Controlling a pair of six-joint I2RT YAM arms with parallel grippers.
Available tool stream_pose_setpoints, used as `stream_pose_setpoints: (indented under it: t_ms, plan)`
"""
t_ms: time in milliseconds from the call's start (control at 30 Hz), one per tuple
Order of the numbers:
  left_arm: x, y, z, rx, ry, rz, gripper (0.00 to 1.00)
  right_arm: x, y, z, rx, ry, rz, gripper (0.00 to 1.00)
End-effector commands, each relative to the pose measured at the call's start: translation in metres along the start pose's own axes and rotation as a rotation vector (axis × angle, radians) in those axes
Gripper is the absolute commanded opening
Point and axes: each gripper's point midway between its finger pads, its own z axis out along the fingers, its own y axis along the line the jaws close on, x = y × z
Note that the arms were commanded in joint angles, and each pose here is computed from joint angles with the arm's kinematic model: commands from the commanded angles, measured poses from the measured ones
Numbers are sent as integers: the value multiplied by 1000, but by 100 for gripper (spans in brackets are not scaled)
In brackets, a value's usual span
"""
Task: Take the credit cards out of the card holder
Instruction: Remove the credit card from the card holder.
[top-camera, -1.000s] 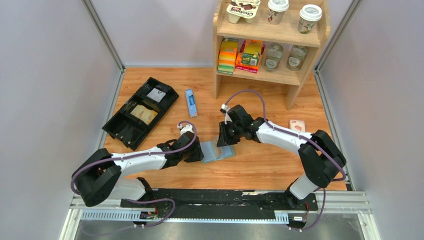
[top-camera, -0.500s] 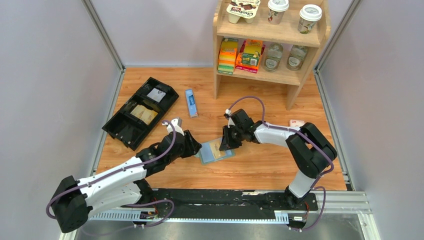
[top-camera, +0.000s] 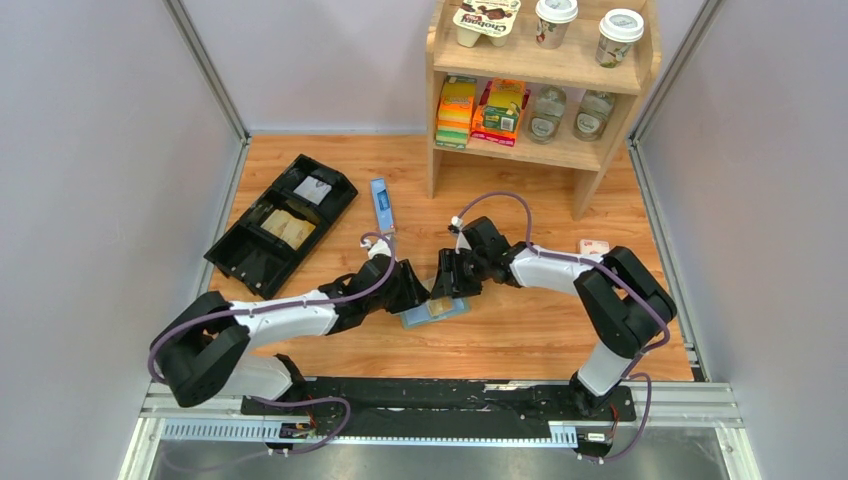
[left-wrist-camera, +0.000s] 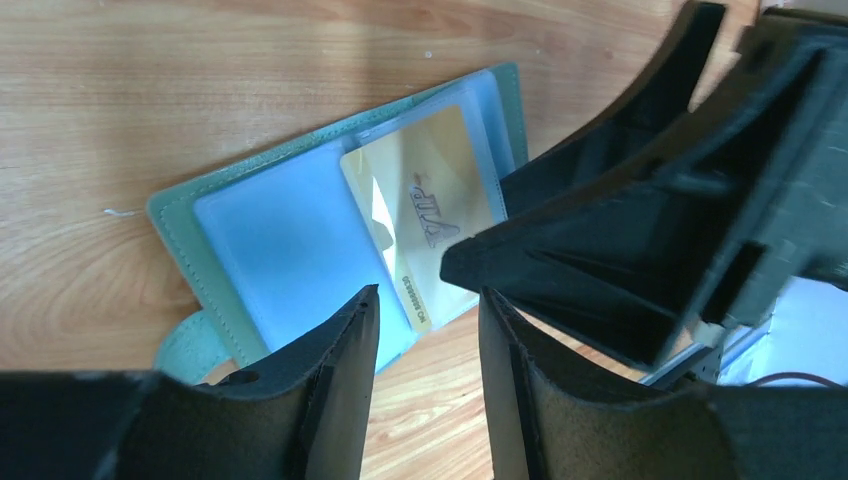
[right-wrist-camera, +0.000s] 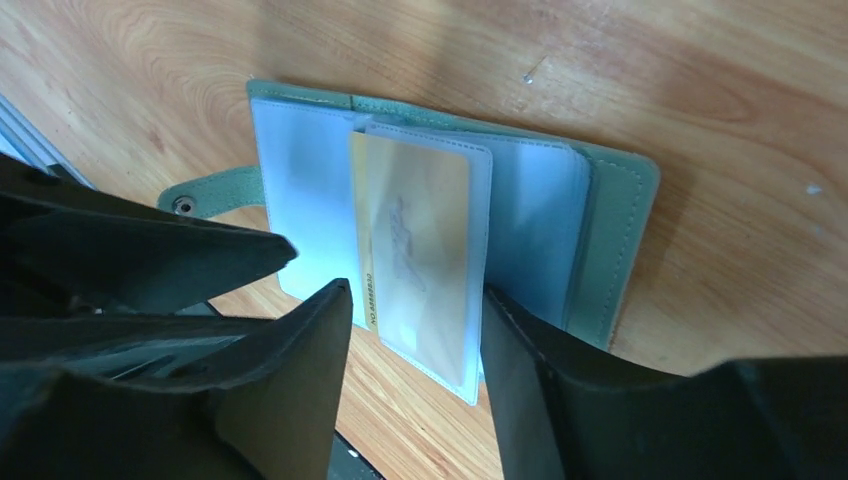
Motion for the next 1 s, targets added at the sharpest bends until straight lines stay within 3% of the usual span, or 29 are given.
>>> stream_pose_setpoints:
  t_ms: [0,133,267,500,700,967]
  plan:
    - [-5,-29,11,93,-4,-44,49,0,-35,-10,174,-34,-19,60]
    - [5,-15,21,51,25,-55,49,-10,-34,-25,214,-76,-48,70]
    - [11,-7,22,32,37,-64,48,-19,-32,-37,242,-116,-72,70]
    - [18,5,25,-21,65,-47,48,-34,-32,-53,296,-184,-85,61]
    - [22,9,28,-46,89,-36,47,-37,-13,-49,195,-180,-125,35]
    - [21,7,28,-51,92,-32,46,-29,-30,-26,203,-125,-87,28]
